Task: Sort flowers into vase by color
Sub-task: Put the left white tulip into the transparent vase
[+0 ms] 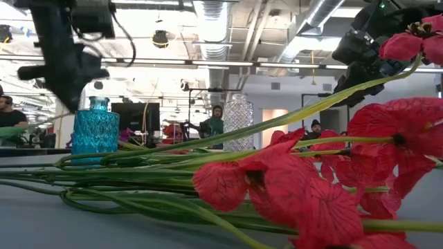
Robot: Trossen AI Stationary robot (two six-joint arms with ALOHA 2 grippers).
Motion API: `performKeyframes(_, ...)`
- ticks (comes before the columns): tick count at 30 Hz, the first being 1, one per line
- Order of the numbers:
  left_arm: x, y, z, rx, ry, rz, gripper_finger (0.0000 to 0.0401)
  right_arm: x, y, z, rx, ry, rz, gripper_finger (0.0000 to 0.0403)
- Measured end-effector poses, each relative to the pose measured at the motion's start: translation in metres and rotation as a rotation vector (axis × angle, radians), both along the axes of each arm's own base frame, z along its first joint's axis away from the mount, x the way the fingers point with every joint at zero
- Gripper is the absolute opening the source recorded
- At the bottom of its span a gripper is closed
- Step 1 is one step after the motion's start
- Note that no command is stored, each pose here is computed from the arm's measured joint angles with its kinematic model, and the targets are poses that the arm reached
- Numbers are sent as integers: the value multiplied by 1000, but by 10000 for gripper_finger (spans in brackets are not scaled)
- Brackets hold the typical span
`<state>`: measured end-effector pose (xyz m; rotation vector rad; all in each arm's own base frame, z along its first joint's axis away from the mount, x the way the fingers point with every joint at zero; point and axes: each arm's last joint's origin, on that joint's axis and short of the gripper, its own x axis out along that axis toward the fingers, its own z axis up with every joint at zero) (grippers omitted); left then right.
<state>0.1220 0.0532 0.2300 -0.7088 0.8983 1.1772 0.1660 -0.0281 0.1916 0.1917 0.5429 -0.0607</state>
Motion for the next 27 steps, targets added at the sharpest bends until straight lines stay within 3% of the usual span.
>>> performKeyframes(7, 12, -3, 54, 55, -380, -231, 0, 9, 4, 18, -114, -205, 68, 72)
performKeyframes(14, 7, -5, 119, 186, -543, -348, 0, 14, 12, 31, -334, -346, 190, 72)
performKeyframes(17, 9, -5, 142, 259, -673, -383, 0, 15, 18, 35, -457, -394, 257, 72)
performKeyframes(22, 31, -4, 153, 233, -929, -518, 0, 19, 34, 40, -747, -490, 423, 72)
performKeyframes(25, 56, 0, 146, 161, -1050, -581, 0, 23, 47, 43, -1037, -567, 536, 72)
performKeyframes(27, 74, 2, 139, 116, -1114, -609, 0, 26, 54, 45, -1241, -604, 547, 72)
